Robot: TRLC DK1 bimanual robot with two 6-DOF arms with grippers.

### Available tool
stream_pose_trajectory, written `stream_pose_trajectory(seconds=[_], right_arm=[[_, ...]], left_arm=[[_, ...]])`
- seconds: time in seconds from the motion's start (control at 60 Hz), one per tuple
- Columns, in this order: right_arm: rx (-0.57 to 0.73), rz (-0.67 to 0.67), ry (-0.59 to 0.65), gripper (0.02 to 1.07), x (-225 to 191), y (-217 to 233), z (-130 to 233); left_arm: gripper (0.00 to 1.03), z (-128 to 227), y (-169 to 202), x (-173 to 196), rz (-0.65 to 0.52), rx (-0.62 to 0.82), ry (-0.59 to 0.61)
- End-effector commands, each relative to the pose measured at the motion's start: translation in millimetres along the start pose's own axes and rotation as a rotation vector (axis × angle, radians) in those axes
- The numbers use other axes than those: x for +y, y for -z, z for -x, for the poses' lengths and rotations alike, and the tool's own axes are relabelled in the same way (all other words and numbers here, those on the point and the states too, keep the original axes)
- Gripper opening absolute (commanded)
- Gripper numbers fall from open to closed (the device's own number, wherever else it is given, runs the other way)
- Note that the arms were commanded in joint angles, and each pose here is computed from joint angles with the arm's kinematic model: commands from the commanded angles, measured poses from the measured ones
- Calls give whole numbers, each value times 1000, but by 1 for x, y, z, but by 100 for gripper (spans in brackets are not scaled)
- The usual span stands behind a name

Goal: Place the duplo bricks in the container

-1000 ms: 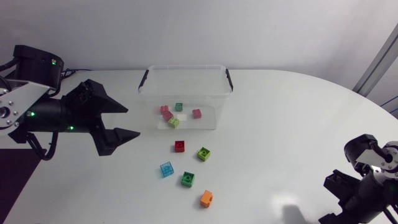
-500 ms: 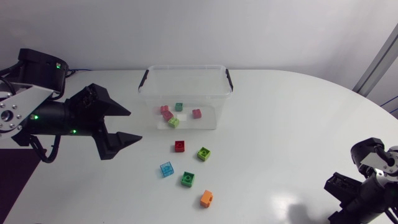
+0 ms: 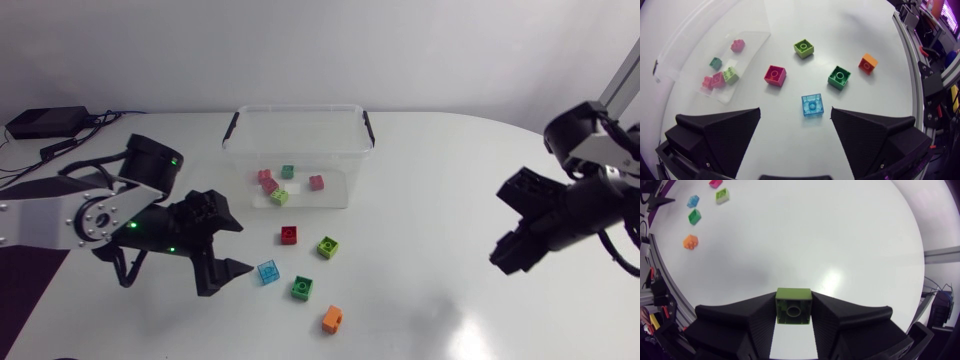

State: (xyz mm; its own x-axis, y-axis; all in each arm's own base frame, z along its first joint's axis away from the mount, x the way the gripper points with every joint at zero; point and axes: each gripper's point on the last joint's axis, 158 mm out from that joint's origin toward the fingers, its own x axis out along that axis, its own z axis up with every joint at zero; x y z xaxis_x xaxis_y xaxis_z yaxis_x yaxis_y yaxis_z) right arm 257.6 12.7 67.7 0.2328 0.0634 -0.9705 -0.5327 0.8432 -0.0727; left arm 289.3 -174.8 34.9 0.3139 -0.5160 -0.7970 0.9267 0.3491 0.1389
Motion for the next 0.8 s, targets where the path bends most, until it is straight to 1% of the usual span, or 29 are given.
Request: stream_pose_trajectory(seconds=[0.0, 0.183, 0.483, 0.617, 0.667, 0.7, 0.717, 0.733, 0.767, 0.783], right_arm=[[-22, -18, -27, 21, 8, -29, 2], [-137, 18, -27, 21, 12, -104, 10], [-311, 69, -40, 21, 26, -211, 34], [-383, 83, -50, 21, 35, -255, 43], [-408, 93, -61, 21, 42, -272, 46], [-416, 99, -66, 22, 45, -281, 46], [-425, 102, -68, 22, 48, -287, 47], [-428, 102, -69, 22, 49, -290, 47], [-436, 112, -72, 22, 53, -299, 45], [-439, 114, -74, 22, 55, -304, 44]], left_arm=[[98, -25, 20, -12, -29, 49, 60], [98, -52, 22, -22, -44, 74, 114], [98, -77, 9, -38, -80, 62, 120], [98, -90, 15, -41, -89, 92, 117], [94, -96, 19, -42, -94, 108, 116], [90, -98, 20, -42, -96, 114, 111], [86, -99, 21, -41, -96, 116, 107], [84, -99, 21, -41, -96, 116, 107], [70, -99, 21, -41, -92, 115, 106], [61, -99, 20, -40, -88, 113, 101]])
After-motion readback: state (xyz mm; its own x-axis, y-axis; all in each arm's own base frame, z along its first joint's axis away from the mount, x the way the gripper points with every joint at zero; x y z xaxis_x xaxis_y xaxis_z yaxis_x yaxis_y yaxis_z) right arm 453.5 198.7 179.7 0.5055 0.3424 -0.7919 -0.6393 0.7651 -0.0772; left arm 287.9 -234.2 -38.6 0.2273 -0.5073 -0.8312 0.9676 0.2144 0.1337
